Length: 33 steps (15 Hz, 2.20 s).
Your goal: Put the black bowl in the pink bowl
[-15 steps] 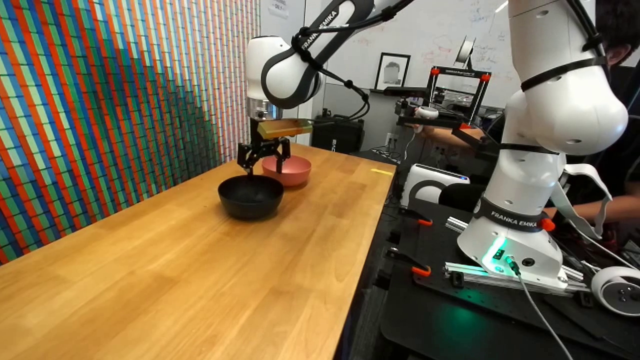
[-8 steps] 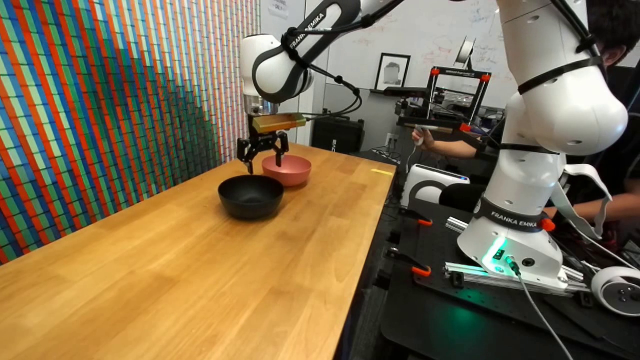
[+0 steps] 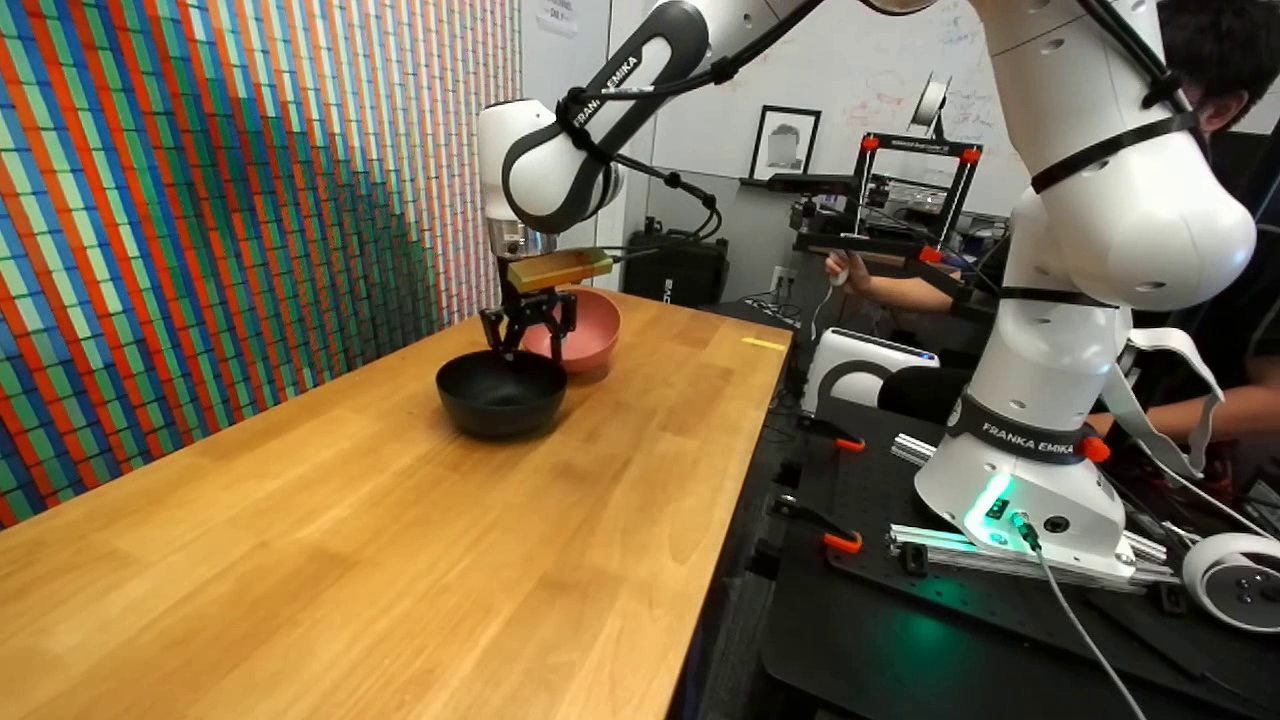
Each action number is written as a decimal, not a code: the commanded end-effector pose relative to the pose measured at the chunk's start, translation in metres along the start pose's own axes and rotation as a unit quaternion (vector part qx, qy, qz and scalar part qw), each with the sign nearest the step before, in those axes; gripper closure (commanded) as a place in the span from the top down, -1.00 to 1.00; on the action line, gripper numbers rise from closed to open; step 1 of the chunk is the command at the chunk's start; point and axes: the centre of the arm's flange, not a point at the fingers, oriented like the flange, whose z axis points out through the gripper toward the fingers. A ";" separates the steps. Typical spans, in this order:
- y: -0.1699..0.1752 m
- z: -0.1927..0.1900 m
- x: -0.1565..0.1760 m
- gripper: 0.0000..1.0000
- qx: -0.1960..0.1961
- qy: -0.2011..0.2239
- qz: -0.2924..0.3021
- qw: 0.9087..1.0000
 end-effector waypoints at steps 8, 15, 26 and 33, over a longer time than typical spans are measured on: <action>0.000 -0.017 0.022 -1.00 0.005 0.004 0.014 1.000; 0.013 -0.072 0.053 -0.98 0.023 0.013 0.033 0.999; 0.175 -0.123 0.080 -0.98 0.015 -0.005 0.142 0.990; 0.212 -0.096 0.053 -0.98 0.026 -0.036 0.148 0.988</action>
